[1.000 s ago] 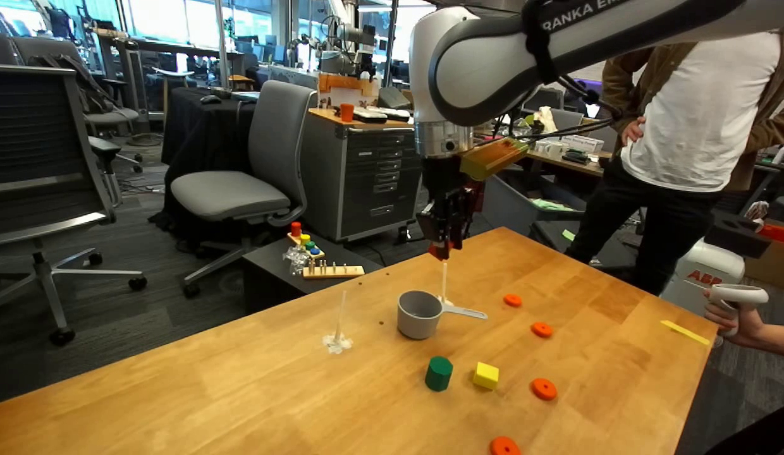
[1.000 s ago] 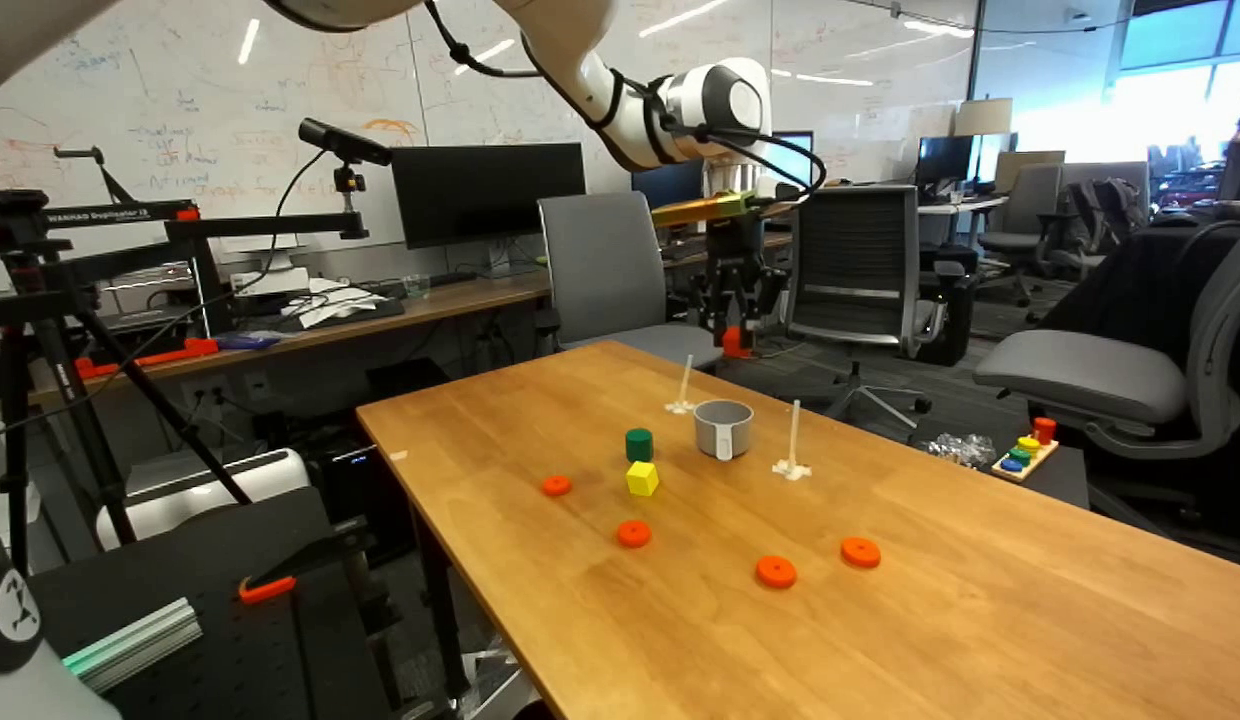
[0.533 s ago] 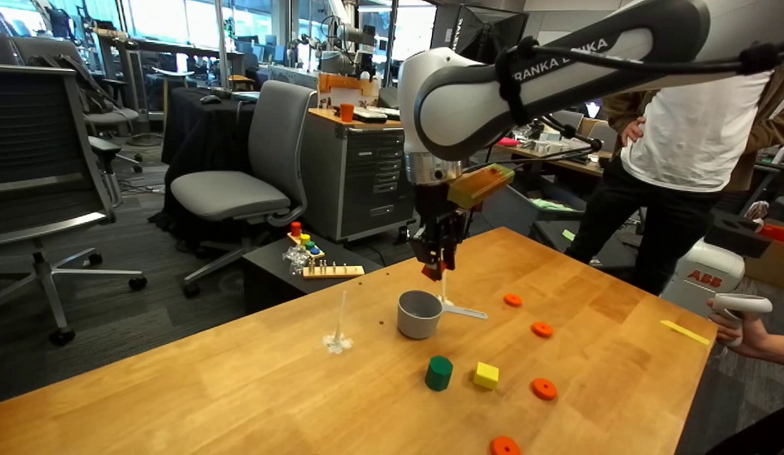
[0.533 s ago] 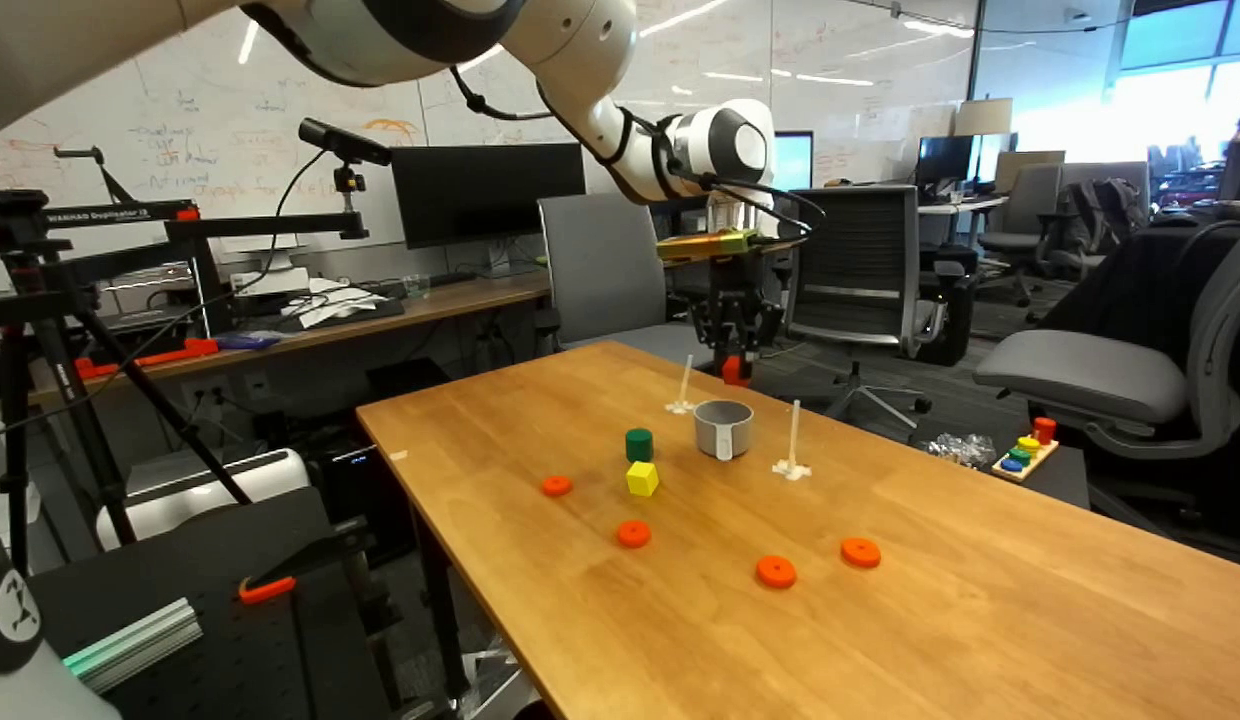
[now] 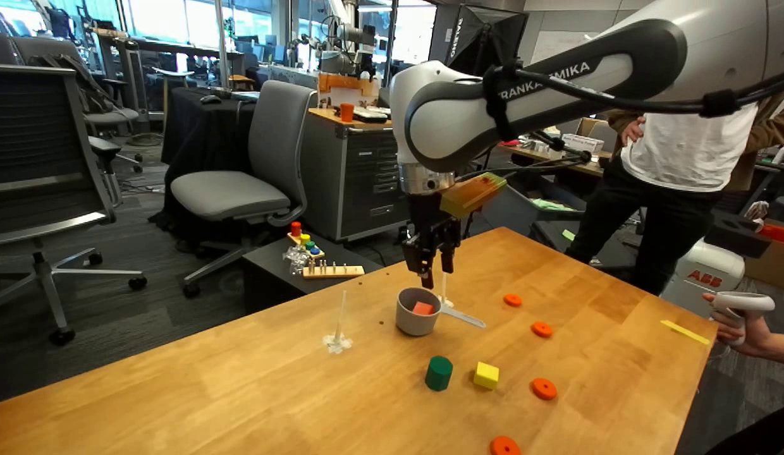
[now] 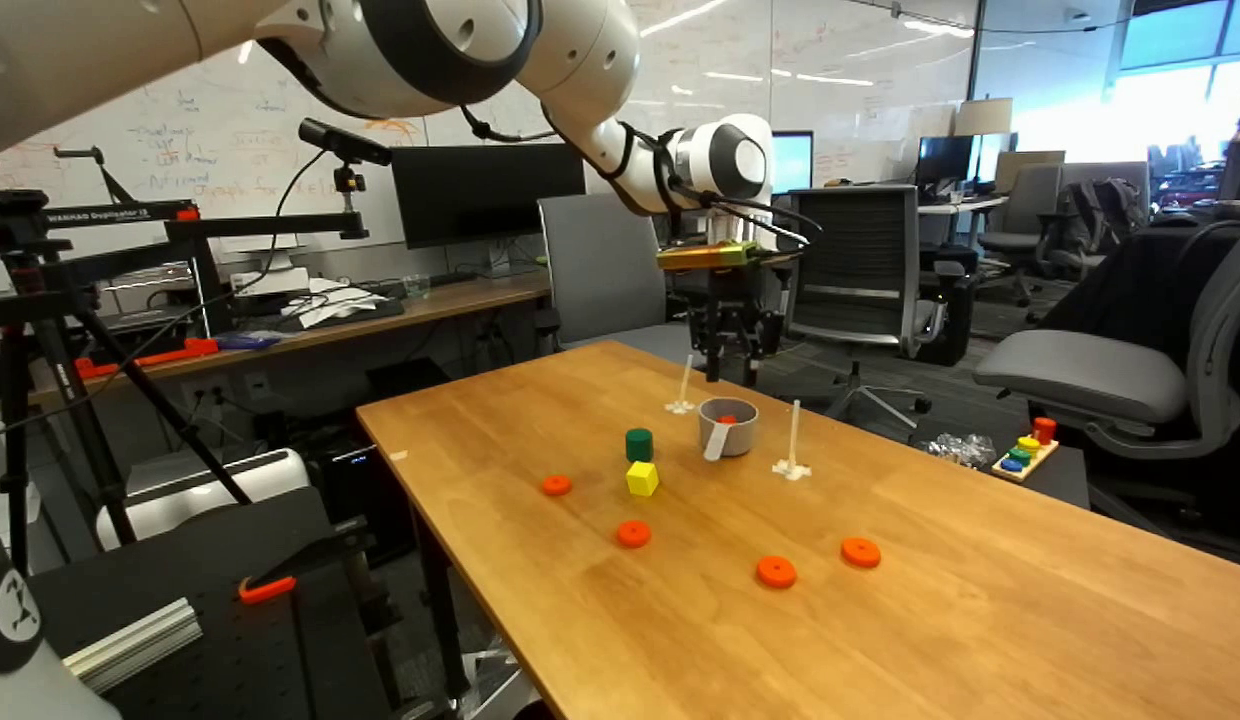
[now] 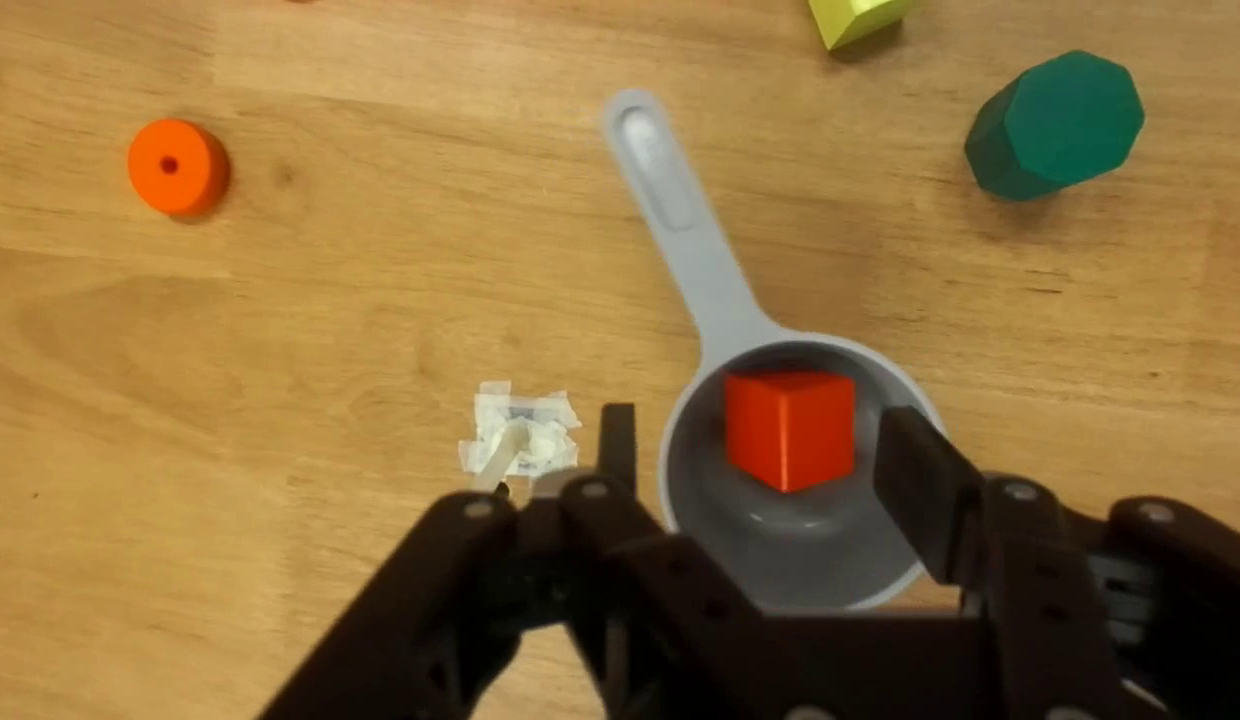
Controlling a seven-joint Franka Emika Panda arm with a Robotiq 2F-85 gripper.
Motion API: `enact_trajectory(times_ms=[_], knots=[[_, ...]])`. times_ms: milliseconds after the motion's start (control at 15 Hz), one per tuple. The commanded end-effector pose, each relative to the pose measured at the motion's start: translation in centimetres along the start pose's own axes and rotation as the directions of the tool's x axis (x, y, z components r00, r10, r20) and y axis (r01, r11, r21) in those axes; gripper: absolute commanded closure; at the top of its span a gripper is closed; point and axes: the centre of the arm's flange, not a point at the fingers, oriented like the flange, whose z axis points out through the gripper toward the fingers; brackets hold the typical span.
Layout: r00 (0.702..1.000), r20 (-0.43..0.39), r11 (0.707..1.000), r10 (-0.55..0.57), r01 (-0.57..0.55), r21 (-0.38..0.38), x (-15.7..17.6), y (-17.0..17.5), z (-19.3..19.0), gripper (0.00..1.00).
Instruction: Put the blocks in the cup
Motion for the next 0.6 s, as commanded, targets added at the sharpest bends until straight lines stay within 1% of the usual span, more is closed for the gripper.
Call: enact_trajectory(times_ms=[0,67,133,267,400,533], knots=[[1.0,0.01,1.0,0.014,-0.014,0.009,1.7,-0.6,-1.3,0.03],[1.0,0.011,1.0,0.016,-0.016,0.012,1.3,-0.6,-1.6,0.0],[1.0,0.017,1.0,0.016,-0.016,0.012,0.6,-0.3,-1.9,0.0],[0.998,0.048,0.999,0.027,-0.028,0.027,-1.4,1.8,-1.8,0.0],[0.992,0.118,0.999,0.035,-0.037,0.019,-3.3,4.8,-0.8,0.0],[0.978,0.206,0.999,0.041,-0.042,0.0,-4.7,6.4,0.7,0.0]])
